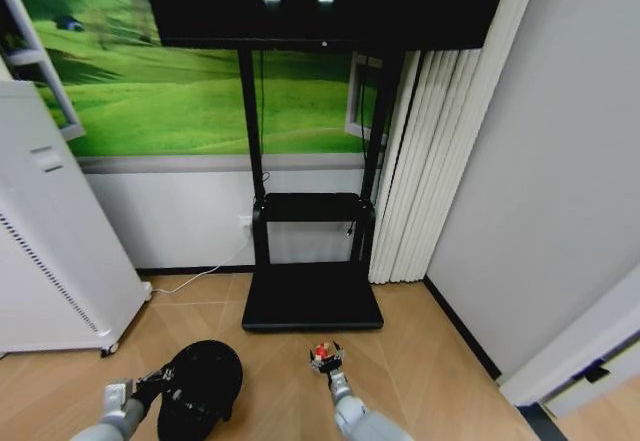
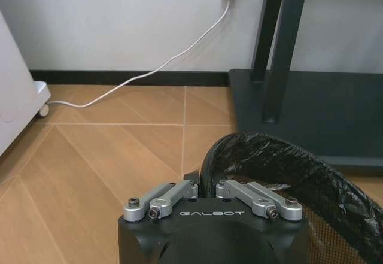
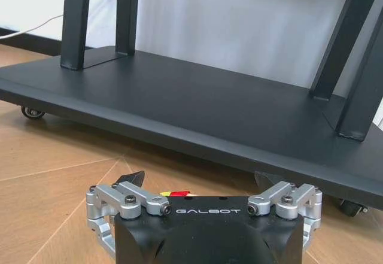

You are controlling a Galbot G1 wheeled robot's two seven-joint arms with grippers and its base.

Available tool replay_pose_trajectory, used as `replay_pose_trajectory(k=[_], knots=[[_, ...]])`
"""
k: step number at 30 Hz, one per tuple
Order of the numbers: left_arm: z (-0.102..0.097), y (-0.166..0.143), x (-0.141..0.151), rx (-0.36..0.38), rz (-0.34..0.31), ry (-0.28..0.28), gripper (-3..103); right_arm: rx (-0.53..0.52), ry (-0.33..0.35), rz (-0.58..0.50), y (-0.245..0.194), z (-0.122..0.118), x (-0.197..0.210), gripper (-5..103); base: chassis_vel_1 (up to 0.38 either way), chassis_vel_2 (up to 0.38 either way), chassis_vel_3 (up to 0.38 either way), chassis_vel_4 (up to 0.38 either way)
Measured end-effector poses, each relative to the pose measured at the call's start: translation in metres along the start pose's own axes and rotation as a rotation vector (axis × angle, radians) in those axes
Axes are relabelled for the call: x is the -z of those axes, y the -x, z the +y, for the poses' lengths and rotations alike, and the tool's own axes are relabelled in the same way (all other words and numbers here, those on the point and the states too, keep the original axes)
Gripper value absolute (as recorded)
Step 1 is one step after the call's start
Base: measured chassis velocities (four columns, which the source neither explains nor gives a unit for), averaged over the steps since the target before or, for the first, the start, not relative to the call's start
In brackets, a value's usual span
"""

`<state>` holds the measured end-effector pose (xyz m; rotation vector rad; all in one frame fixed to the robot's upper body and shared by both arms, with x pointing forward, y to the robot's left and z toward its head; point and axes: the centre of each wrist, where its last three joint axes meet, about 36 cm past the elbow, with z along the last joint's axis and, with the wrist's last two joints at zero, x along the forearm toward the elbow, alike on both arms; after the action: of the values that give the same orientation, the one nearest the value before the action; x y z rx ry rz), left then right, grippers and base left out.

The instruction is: Pick up the trash bin and place the garbage on the floor into it.

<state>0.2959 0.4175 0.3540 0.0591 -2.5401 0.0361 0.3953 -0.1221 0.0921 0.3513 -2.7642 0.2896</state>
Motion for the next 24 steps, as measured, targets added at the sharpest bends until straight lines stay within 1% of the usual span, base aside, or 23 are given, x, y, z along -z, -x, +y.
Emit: replay_pose_trajectory(k=[5,7,11,14,17,20,24], knots=[[0.0,0.0,0.0,0.0,-0.001,-0.001,7,0.002,0.006,-0.01,-0.009,0.005,-0.003,100,-0.007,0.001,0.002,-0.007],[-0.001,0.0,-0.002,-0.001,-0.001,-0.001,7,0.014,-0.008,-0.027,-0.02,0.011,-0.007,100,0.117,-0.005,-0.071,-0.002],[-0.002,0.0,-0.003,-0.004,0.0,-0.001,7,0.028,-0.025,-0.018,-0.028,0.018,-0.014,100,0.051,-0.004,-0.025,0.006],[-0.004,-0.002,-0.002,-0.01,0.002,-0.001,7,0.032,-0.029,-0.009,-0.025,0.023,-0.012,100,0.0,0.0,0.0,0.0],[-0.002,-0.005,-0.001,-0.004,0.0,0.005,7,0.035,-0.031,-0.011,-0.015,0.027,-0.003,100,0.0,0.0,0.0,0.0],[0.003,-0.01,-0.002,0.009,-0.002,0.013,7,0.036,-0.023,-0.007,-0.002,0.032,0.01,100,0.0,0.0,0.0,0.0],[0.004,-0.012,-0.005,0.015,-0.002,0.013,7,0.039,-0.009,0.009,0.002,0.036,0.015,100,0.0,0.0,0.0,0.0]])
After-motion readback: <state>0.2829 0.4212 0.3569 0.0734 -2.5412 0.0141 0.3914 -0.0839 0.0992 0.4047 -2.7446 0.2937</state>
